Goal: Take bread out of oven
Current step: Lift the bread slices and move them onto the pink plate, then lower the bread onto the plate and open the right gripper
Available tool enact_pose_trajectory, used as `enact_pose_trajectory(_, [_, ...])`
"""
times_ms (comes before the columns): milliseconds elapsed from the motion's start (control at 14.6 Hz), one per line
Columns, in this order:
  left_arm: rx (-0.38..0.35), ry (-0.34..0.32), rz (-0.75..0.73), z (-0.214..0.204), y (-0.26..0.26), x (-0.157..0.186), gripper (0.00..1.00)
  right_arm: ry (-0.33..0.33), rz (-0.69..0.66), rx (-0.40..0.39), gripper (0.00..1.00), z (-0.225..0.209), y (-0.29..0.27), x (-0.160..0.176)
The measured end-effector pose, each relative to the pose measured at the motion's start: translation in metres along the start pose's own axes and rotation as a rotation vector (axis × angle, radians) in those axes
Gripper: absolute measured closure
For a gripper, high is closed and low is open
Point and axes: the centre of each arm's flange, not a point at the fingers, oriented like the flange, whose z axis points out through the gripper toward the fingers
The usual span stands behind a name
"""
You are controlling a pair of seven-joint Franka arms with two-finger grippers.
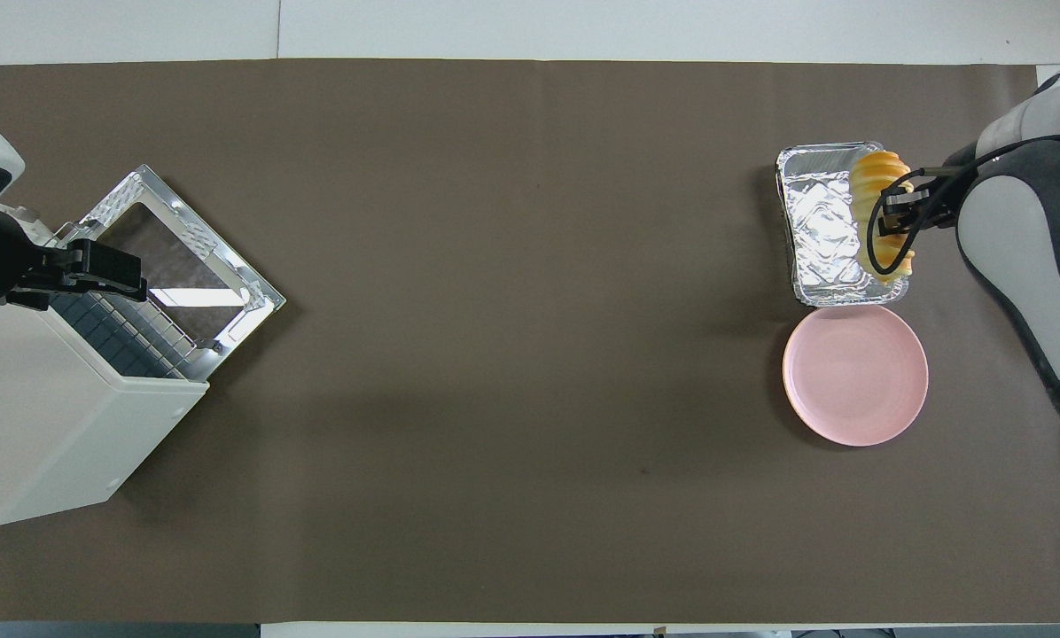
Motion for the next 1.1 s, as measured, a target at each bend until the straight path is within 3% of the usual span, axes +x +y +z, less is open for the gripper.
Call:
enact_pose_trajectory(206, [0.000,0.000,0.000,0.000,0.000,0.000,0.00,-0.060,0.004,-0.008,0.92,-0.027,-0.006,-0.036])
enact_pose_trajectory(343, [0.000,0.000,0.000,0.000,0.000,0.000,0.00,-0.085,0.014,-0.016,0.92,-0.022,-0.007,-0.061])
enact_pose_trajectory(549, [0.000,0.000,0.000,0.000,0.000,0.000,0.00,-0.122,0.034,-0.026,0.93,0.003,-0.001,-0.100])
enact_pose_trajectory(1098, [0.000,0.000,0.000,0.000,0.000,0.000,0.00,-0.117,0.074,-0.002,0.93,0.085,0.002,-0.169])
